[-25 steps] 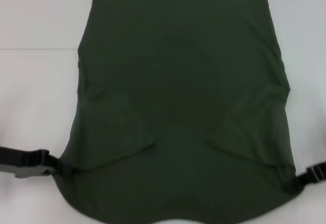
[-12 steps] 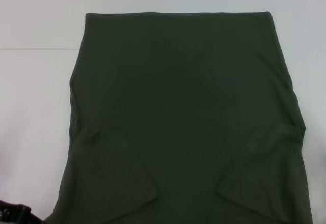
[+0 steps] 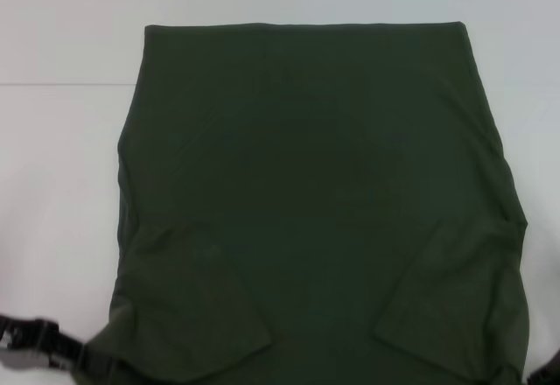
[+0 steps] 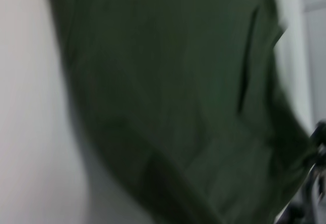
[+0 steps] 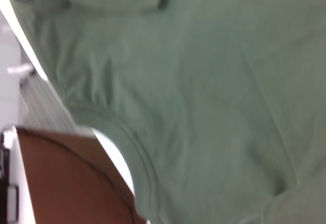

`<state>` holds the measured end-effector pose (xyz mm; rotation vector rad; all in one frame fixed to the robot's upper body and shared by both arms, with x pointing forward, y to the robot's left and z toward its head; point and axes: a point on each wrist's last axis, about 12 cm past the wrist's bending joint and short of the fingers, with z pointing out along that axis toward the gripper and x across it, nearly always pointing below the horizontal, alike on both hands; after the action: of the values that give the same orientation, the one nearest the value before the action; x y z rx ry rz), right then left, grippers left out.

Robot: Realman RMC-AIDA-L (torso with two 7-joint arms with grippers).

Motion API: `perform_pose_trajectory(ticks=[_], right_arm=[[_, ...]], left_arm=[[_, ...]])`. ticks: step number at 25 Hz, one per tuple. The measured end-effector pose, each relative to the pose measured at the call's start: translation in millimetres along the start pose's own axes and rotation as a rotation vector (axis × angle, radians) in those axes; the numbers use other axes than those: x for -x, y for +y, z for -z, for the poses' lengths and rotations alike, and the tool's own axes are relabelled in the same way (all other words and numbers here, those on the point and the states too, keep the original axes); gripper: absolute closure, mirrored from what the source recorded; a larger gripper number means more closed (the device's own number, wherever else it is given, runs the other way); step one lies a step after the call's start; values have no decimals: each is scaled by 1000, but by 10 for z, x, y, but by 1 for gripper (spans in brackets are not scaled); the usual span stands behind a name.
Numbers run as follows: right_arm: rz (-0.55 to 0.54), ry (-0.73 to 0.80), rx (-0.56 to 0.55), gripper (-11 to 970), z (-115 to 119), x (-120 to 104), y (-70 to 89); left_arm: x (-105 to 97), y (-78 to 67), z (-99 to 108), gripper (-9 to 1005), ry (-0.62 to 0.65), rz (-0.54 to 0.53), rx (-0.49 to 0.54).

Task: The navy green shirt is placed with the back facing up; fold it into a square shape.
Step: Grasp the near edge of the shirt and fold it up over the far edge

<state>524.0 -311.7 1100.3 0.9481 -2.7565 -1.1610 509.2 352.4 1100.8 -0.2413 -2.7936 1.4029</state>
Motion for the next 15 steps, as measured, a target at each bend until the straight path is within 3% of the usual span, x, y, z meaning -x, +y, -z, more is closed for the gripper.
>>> perform_pose_trajectory(ticks=[10, 15], right_arm=[[-69, -452, 8, 900, 473, -94, -136], [-109, -692, -40, 900, 650, -147, -258]], left_arm=[[62, 70, 343, 946, -493, 14, -166], [94, 139, 310, 946, -668, 28, -207]])
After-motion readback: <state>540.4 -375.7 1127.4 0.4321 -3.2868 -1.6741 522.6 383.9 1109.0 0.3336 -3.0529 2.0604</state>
